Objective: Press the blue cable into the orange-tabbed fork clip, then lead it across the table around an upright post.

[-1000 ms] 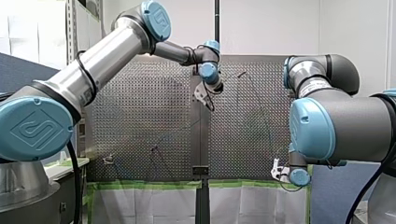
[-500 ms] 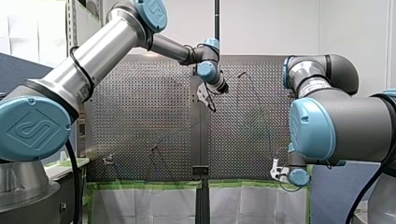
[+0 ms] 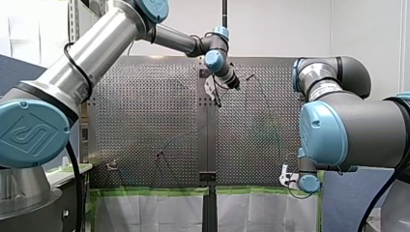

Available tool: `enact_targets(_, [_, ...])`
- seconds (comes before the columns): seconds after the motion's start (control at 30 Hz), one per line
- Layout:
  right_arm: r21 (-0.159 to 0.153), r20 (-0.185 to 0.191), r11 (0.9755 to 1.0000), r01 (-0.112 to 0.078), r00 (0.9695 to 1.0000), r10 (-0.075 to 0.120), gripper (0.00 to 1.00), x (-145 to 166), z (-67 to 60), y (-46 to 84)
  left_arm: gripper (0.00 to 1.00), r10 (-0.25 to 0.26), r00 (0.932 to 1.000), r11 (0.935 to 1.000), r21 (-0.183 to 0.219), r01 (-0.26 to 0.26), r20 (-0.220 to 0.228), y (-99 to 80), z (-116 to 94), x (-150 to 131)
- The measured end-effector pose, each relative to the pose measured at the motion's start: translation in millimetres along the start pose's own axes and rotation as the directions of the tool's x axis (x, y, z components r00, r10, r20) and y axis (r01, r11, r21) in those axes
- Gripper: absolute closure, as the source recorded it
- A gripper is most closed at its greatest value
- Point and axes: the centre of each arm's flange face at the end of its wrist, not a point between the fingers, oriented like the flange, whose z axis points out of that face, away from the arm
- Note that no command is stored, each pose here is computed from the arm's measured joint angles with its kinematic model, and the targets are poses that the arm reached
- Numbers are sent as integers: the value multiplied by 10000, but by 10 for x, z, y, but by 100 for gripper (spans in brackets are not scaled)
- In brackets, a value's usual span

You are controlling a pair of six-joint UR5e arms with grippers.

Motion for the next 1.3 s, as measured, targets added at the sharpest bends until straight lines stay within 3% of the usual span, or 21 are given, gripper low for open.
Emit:
enact_targets(0.17, [3,-4,10000,0,10000,0,100,2,1,-1,0,408,9990,9981,465,-400,-158,-268,-192,37])
enact_targets(0.3, [13,-3,10000,-2,10000,2,100,3,3,4,0,751,9969,9927,962,-725,-238,-456,-323,41])
enact_targets(0.67, [71,-18,10000,-25,10000,25,100,9,9,20,0,1898,9802,9758,1211,-1819,-571,-542,-418,58])
enact_targets(1.0, [174,12,9998,-58,10000,58,100,12,12,38,0,2545,9666,9584,1255,-2564,317,-738,-443,-240])
enact_targets(1.3, [282,30,9996,-73,10000,72,100,11,11,29,0,3162,9425,9425,772,-3251,1087,-842,-480,-489])
